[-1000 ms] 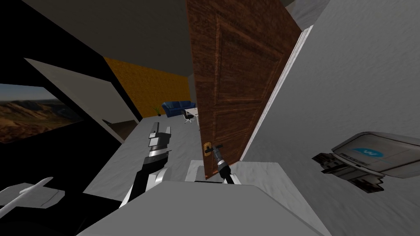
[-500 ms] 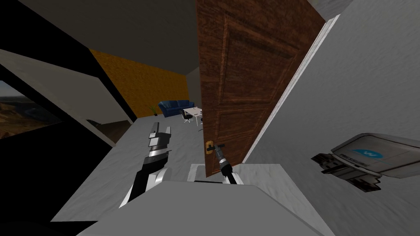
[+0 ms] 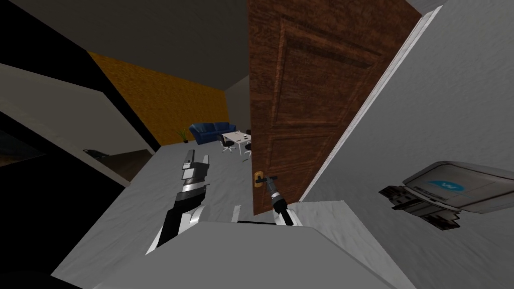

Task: Push the door open

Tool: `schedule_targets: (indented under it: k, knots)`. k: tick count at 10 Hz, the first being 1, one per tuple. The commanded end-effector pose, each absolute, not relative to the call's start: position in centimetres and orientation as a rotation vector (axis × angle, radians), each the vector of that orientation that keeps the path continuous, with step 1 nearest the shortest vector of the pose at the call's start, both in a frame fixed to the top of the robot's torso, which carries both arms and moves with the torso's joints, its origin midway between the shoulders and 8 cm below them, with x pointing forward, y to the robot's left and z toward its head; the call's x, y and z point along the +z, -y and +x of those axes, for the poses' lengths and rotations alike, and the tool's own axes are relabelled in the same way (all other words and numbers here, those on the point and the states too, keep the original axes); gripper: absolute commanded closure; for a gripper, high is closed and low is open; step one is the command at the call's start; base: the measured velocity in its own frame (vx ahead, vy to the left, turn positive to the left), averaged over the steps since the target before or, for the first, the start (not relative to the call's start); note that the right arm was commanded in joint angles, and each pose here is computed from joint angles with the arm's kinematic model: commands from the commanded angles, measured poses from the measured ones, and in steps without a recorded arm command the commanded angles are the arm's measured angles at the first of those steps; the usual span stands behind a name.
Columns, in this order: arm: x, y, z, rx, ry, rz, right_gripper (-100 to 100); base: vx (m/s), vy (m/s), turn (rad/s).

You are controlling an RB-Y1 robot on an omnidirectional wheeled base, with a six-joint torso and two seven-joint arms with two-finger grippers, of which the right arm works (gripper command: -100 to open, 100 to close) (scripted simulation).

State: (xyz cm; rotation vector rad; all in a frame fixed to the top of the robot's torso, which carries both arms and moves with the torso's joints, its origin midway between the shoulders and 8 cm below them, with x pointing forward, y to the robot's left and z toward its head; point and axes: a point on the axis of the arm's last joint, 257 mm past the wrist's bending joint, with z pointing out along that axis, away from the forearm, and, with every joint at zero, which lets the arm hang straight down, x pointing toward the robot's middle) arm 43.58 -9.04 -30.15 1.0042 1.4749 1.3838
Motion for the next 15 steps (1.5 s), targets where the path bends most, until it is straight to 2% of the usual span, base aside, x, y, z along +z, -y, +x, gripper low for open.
schedule_targets:
  k: [1, 8, 15]
  knots:
    - [-30.3, 10.6, 44.1, 1.356, -1.456, 1.015, 100, 0.104, 0.137, -0.081]
    - [-30.0, 13.9, 45.7, 1.309, -1.394, 1.063, 100, 0.095, 0.105, -0.069]
    - [-29.4, 16.8, 47.3, 1.278, -1.3, 1.143, 100, 0.146, 0.159, -0.1]
